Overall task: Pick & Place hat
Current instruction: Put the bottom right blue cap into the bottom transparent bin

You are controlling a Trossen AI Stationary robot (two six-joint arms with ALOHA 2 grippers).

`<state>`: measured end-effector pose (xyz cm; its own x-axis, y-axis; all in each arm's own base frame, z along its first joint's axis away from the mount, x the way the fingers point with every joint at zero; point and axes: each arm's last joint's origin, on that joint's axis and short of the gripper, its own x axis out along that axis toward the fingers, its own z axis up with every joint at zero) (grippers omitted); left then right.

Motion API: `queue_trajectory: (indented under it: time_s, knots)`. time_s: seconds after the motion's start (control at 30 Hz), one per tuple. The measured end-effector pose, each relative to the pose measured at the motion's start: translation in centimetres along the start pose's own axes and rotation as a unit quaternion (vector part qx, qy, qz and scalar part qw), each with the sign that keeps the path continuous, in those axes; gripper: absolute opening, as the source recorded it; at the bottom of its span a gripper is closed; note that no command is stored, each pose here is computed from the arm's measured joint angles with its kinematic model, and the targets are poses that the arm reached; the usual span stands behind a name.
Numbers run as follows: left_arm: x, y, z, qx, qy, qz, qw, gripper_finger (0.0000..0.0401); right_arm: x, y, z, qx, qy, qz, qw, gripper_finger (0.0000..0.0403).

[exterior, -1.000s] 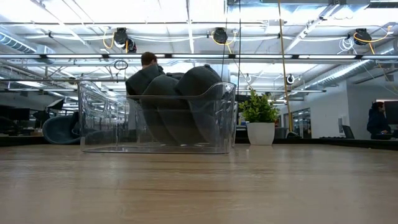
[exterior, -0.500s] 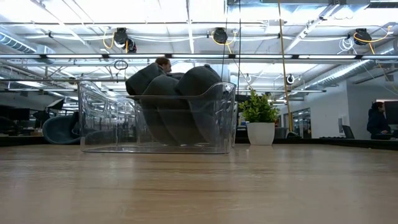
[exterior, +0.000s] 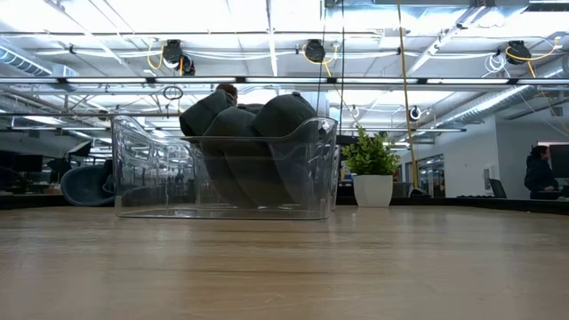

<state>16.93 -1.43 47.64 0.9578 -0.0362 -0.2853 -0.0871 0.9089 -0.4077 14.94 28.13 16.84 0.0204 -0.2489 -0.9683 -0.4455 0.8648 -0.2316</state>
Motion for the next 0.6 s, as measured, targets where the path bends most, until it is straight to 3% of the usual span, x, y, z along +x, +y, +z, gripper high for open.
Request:
queue_trajectory:
  time_s: [0.17,0.33,0.6]
  knots:
    - [0.0,0.0,0.0,0.002,0.0,0.0,1.0,0.0392,-1.5,-1.6,-1.4,-0.007,0.024,-0.032,0.999,0.0005]
    - [0.0,0.0,0.0,0.015,0.0,-0.001,1.0,0.0392,-4.0,-4.9,-2.9,-0.013,0.012,-0.106,0.994,0.0003]
    - [0.0,0.0,0.0,0.044,0.001,-0.001,0.999,0.0392,-6.9,-10.9,-3.7,0.063,-0.037,-0.14,0.988,0.0001]
